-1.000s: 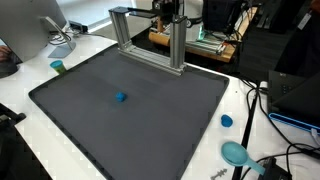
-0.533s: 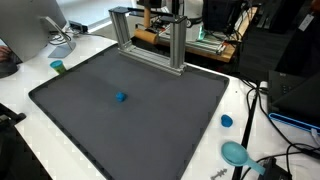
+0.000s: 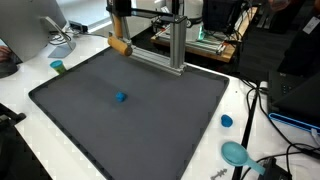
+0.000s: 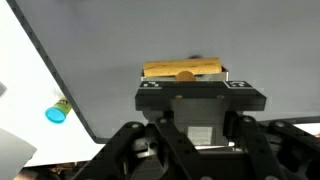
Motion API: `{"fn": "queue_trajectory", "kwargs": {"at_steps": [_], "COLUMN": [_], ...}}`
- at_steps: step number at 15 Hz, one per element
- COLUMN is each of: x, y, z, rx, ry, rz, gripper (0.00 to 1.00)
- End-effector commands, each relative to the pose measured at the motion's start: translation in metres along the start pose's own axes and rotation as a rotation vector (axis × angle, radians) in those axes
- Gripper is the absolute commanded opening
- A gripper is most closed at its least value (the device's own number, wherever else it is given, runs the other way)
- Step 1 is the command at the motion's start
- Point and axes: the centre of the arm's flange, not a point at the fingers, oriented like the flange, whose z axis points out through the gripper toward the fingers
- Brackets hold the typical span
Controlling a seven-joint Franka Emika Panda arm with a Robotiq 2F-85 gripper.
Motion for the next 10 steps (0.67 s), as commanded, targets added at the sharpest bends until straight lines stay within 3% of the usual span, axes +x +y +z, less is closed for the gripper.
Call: {"fn": "queue_trajectory", "kwargs": {"at_steps": [1,2,6,7,10], "x": [0.060,0.024,0.044,0.034,0.024], "y": [-0.033,-0.018,-0.032,-0.034,-0.058], "z": [0.020,0.021,0.041,0.036,0.053], "rx": [0.005,0.002,0.000,0.001,0.015], "ry": [-0.077,-0.035,-0.076,-0.065,-0.114], "rz": [0.039,0.018,0.017,0.028,0.029], "gripper": [0.22,0.47,0.47,0.22,0.22]}}
